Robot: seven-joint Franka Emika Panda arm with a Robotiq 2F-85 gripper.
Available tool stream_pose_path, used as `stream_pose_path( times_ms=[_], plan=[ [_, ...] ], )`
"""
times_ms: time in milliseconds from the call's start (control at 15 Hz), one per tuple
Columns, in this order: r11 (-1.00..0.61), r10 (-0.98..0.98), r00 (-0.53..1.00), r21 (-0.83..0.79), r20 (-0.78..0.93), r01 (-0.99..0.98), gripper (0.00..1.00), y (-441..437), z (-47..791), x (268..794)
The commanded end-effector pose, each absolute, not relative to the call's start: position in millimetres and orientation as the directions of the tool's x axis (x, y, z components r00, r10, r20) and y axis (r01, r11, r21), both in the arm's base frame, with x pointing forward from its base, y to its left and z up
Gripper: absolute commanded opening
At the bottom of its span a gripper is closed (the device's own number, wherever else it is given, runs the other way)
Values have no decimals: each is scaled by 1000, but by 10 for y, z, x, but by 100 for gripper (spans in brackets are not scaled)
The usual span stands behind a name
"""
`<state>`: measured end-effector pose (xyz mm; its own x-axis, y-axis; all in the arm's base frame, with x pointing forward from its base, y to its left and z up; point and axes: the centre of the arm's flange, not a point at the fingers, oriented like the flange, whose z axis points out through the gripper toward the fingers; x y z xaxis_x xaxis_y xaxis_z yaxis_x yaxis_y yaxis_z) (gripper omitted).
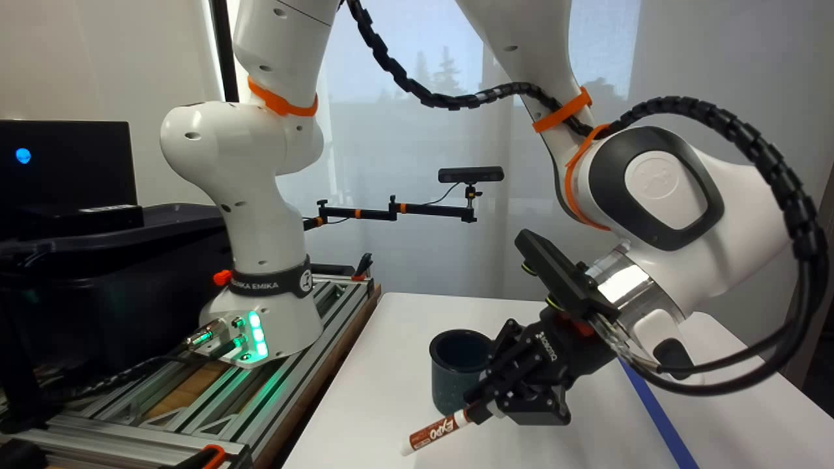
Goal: Put the marker on the table
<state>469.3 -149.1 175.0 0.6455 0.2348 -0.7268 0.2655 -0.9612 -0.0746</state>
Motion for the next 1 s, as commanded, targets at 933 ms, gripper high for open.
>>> stream_pose_path(
  times_ms=[933],
  plan=[
    [-952,199,875,123,-442,279,5,-1080,1423,4962]
  ],
)
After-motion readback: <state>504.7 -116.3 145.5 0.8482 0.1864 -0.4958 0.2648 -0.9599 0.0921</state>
